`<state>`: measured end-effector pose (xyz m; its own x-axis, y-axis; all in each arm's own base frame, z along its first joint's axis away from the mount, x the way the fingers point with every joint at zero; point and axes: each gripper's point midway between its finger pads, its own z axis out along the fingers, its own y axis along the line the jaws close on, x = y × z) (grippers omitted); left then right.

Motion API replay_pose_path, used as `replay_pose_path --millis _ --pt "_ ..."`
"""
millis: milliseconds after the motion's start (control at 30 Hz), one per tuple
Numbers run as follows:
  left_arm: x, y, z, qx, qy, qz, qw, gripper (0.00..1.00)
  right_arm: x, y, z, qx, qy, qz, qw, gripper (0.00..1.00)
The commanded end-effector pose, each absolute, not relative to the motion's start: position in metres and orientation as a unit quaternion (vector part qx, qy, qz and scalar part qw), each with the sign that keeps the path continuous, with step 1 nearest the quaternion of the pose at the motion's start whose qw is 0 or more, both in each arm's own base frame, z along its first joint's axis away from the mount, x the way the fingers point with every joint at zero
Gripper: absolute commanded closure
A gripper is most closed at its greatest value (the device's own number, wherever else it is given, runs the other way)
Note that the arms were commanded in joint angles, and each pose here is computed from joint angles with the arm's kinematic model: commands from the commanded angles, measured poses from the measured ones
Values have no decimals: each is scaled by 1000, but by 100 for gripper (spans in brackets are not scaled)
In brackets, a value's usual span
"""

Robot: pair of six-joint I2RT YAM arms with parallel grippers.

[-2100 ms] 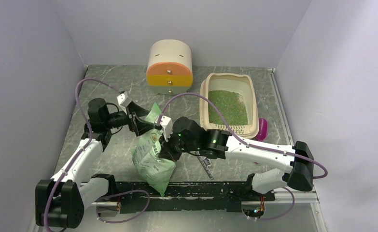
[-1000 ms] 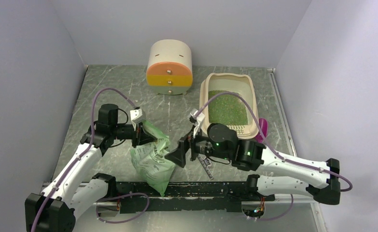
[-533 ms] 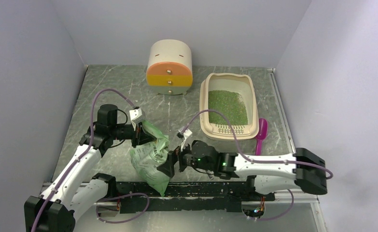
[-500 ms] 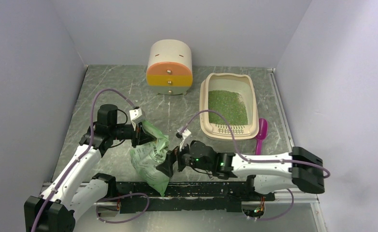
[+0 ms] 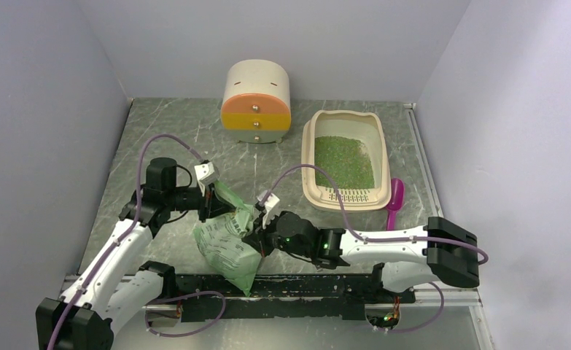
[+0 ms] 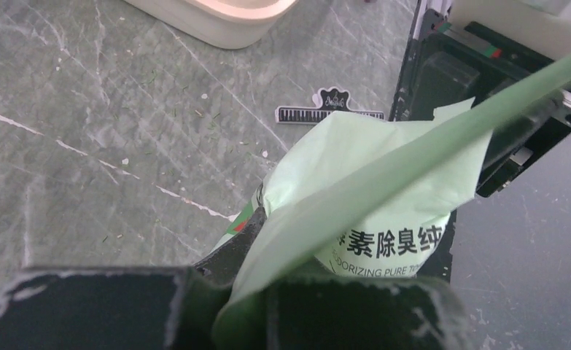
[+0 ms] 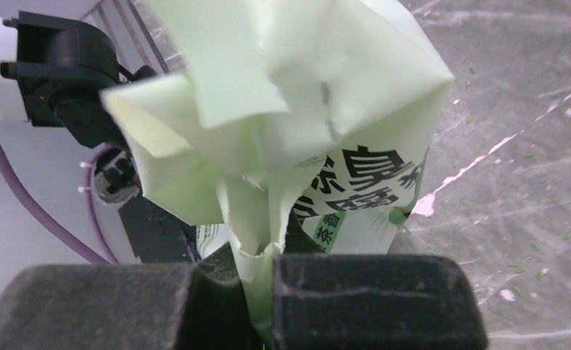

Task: Fill the litter box with clean litter
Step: Close the cat litter bag at the center of the board.

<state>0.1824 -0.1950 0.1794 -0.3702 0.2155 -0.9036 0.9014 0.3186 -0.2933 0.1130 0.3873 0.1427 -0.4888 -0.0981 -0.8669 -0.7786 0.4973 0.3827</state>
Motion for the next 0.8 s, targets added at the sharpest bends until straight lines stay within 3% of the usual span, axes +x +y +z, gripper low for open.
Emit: replay_pose_path --millis 0,267,400,567,700,767 --pt "188 -206 224 402 652 -450 460 95 132 392 220 -326 696 396 502 100" --pt "191 -215 299 406 570 -469 539 95 157 379 292 -411 633 375 538 100" --pt "183 -208 297 401 579 -447 551 95 146 364 263 -490 590 339 545 100" --pt "164 -202 260 368 632 -468 496 95 120 339 204 -542 575 340 510 98" --pt "161 -201 243 326 659 -481 478 95 121 328 211 -488 600 360 521 53" --pt "159 -199 232 311 671 -481 471 95 121 324 222 -455 606 377 532 43"
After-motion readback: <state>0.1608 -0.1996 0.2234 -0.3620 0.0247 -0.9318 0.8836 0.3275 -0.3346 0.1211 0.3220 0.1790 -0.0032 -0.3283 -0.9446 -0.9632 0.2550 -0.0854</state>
